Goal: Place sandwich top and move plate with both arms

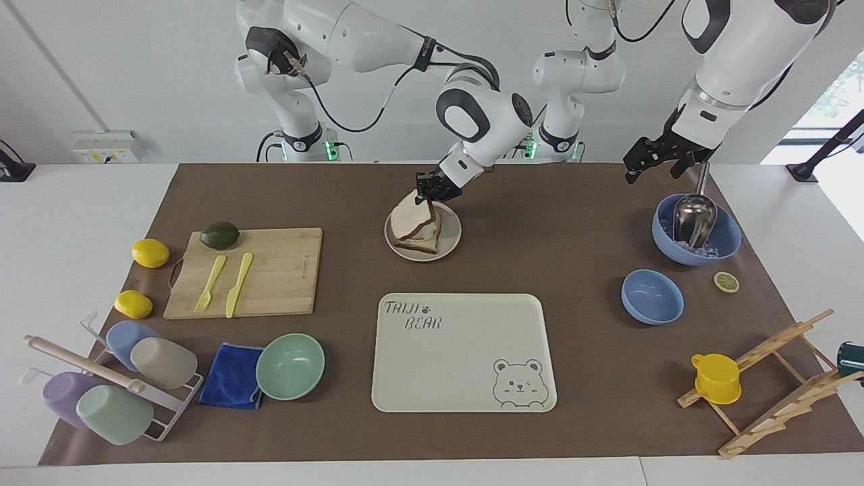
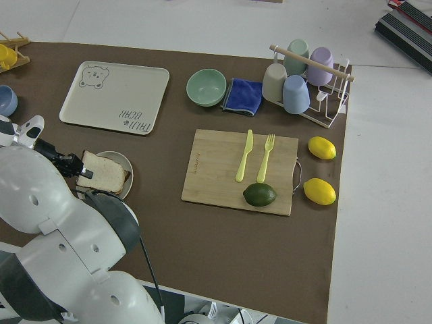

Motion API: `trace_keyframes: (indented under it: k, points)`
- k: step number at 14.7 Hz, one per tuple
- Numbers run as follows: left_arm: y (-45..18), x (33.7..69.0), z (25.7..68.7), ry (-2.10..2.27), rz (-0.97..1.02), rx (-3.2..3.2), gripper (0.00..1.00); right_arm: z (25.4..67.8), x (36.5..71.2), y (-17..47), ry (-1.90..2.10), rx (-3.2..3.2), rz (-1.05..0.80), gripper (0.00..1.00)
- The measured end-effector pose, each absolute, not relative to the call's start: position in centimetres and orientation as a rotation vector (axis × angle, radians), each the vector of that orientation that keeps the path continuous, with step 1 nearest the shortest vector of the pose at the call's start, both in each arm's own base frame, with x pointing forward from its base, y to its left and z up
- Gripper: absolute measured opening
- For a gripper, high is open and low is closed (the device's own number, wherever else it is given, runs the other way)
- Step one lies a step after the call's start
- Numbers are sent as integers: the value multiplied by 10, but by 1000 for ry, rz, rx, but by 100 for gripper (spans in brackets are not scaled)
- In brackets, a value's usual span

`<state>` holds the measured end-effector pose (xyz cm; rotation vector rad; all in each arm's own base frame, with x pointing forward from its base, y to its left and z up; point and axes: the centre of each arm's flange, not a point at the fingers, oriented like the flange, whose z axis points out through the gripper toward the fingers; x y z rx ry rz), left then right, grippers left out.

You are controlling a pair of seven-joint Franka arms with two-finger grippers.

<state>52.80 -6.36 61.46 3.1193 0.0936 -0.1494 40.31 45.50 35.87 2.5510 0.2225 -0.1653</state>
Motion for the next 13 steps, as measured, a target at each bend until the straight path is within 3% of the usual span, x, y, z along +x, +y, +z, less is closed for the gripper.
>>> trace_keyframes:
  k: [8, 10, 11, 13]
  points:
    - [-64, 528, 615, 94, -149, 3119, 100, 326, 388, 461, 185, 2639, -88, 11]
    - [-64, 528, 615, 94, -149, 3119, 100, 319, 384, 464, 188, 2684, -62, 15]
    - [-64, 528, 615, 94, -149, 3119, 100, 317, 383, 465, 186, 2703, -52, 19]
    - [-64, 528, 615, 94, -149, 3119, 100, 317, 383, 468, 160, 2759, -72, 41]
